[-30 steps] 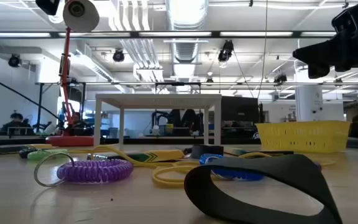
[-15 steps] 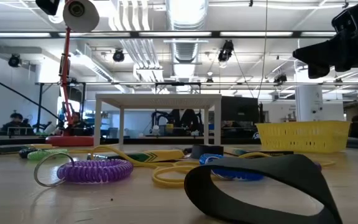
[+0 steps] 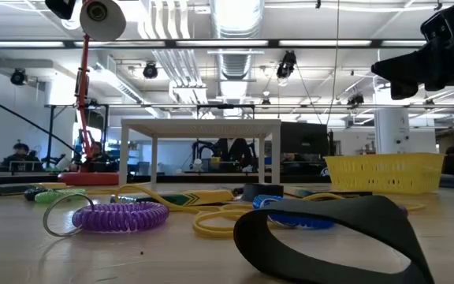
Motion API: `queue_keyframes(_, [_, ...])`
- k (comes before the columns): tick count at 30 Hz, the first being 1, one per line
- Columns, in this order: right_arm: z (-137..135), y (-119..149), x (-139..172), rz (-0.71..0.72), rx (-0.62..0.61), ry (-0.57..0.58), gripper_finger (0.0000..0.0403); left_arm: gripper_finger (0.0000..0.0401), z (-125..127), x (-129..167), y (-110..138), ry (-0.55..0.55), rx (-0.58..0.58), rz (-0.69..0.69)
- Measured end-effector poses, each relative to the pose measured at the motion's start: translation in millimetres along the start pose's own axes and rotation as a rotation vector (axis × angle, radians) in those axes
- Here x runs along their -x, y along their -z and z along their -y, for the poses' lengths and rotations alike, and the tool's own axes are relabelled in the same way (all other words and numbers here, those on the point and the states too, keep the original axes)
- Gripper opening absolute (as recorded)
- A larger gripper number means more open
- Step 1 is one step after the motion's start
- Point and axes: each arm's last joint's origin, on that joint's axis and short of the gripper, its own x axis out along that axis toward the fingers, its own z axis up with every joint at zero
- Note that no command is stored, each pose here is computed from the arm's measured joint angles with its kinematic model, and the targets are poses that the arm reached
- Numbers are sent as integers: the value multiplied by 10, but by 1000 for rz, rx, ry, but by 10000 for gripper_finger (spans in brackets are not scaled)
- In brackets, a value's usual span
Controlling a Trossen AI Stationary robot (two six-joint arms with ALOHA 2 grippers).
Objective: Pick & Place Office Desk Supplies
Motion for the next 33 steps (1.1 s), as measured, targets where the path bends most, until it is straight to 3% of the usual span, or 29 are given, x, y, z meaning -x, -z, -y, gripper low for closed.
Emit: queue_keyframes(33, [0, -9, 0, 9, -26, 0, 34, 28, 0, 1, -1, 0, 2, 1])
